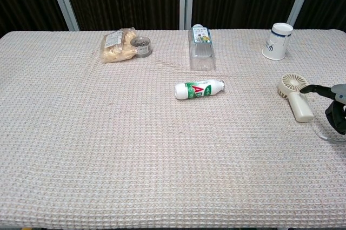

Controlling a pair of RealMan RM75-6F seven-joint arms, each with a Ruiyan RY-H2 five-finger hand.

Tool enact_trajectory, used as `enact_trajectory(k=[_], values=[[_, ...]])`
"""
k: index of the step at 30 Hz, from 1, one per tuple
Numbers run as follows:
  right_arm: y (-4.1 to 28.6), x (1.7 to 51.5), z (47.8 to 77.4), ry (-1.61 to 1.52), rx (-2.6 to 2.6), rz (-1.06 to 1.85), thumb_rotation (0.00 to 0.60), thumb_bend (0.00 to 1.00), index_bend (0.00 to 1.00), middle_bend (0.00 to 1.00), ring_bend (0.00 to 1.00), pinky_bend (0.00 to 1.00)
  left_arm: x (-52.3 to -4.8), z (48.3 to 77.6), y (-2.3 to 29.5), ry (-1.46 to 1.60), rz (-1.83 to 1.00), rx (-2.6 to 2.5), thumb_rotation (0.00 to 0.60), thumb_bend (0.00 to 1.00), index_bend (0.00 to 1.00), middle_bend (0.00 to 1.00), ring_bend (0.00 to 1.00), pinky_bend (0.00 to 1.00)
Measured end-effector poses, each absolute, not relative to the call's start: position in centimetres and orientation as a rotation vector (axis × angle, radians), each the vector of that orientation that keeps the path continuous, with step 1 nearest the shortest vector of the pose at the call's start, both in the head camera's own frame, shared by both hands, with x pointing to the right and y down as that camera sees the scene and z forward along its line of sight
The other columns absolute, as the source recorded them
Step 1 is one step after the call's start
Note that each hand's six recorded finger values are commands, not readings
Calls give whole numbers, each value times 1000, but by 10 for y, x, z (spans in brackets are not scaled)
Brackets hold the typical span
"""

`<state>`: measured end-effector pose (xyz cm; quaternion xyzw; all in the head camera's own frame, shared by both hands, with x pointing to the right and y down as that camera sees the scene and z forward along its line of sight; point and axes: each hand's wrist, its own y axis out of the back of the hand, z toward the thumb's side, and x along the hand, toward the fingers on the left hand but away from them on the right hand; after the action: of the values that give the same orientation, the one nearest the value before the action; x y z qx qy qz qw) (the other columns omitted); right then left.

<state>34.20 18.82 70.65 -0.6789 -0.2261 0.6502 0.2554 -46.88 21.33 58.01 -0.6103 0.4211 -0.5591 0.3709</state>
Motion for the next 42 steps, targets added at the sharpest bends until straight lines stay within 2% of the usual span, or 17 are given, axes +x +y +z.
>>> enact_trajectory(k=[32,38,42], values=[[194,345,719,-584,-1897,1841,600,1000,15,1000,935,900,-468,580,211,1077,-1431,-1569,600,51,62,42,0,184],[182,343,705,-659,-1874,1783,600,1000,15,1000,935,899,-467,578,210,1078,-1425,-1567,600,51,62,42,0,184],[167,344,680,-751,-1825,1701,600,1000,15,1000,934,899,-465,578,210,1075,-1419,-1570,600,51,62,42,0,184]])
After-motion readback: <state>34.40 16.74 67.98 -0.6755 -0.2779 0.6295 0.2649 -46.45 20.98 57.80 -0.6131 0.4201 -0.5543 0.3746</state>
